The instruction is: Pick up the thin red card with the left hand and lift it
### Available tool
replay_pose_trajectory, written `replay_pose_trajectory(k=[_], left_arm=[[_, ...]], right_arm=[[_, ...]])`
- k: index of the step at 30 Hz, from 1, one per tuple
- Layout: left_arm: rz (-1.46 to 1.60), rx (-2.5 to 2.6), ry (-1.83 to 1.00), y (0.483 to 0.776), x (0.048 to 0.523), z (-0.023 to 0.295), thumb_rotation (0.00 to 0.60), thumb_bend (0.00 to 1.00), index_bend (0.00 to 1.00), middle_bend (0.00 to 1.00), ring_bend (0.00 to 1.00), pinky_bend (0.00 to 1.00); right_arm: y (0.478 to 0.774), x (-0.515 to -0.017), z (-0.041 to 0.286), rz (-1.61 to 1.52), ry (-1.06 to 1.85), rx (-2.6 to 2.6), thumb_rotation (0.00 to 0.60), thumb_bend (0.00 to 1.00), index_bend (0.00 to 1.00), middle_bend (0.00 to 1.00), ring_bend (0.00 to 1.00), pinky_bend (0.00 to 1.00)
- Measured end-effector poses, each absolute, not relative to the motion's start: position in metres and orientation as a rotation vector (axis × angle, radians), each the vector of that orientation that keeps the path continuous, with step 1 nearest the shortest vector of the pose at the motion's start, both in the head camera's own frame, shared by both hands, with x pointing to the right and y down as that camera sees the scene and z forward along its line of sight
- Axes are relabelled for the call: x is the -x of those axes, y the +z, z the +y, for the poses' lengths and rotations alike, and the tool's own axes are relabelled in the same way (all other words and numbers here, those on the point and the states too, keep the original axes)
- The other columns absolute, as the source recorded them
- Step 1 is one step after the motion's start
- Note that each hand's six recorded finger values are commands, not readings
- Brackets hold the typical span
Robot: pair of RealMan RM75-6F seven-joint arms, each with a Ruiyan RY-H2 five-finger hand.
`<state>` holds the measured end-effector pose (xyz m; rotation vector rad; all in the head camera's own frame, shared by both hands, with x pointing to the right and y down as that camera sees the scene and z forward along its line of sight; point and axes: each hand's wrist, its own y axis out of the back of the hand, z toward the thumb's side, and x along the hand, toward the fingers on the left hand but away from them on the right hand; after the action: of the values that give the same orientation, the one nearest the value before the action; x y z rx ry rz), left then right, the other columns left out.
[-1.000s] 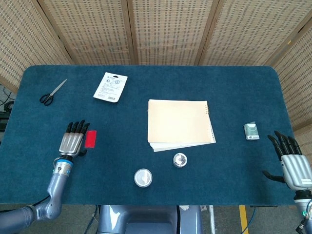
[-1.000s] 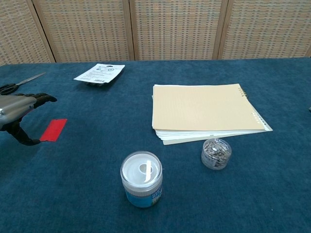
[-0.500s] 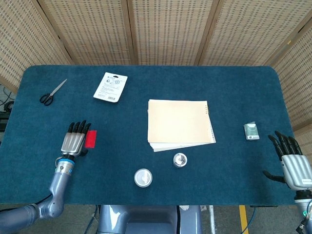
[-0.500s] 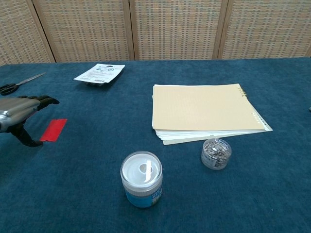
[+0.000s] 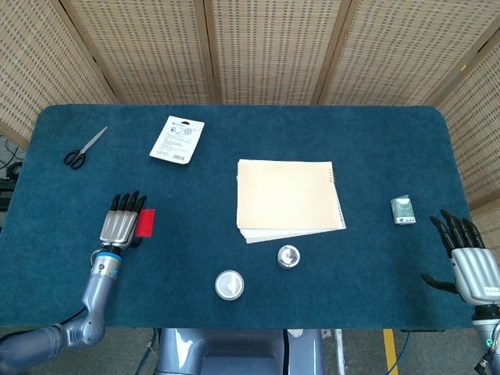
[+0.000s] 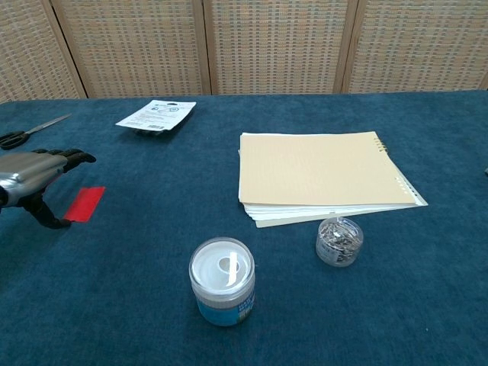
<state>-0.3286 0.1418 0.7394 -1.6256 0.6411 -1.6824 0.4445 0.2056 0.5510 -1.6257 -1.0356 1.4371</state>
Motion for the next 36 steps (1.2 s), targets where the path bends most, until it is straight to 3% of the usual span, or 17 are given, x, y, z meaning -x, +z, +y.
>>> replay_pose_trajectory(k=[32, 35, 36], left_arm=[[0.680, 1.589, -1.662, 0.744, 0.325, 0.124, 0.600, 0.29, 0.00, 0.00, 0.00, 0.00], [0.684, 1.598, -1.658, 0.744, 0.323, 0.125, 0.600, 0.30, 0.07, 0.00, 0.00, 0.00], [0.684, 1.604, -1.657, 0.744, 0.323, 0.125, 0.600, 0.30, 0.13, 0.00, 0.00, 0.00]], right_arm=[[0.551, -0.445, 0.206, -1.036, 1.442, 1.625, 0.600, 0.05, 0.00, 0.00, 0.00, 0.00], [0.551, -0.445, 0.206, -1.036, 1.441, 1.625, 0.600, 0.05, 0.00, 0.00, 0.00, 0.00], [0.551, -0.445, 0.206, -1.037, 1.441, 1.625, 0.600, 0.05, 0.00, 0.00, 0.00, 0.00]])
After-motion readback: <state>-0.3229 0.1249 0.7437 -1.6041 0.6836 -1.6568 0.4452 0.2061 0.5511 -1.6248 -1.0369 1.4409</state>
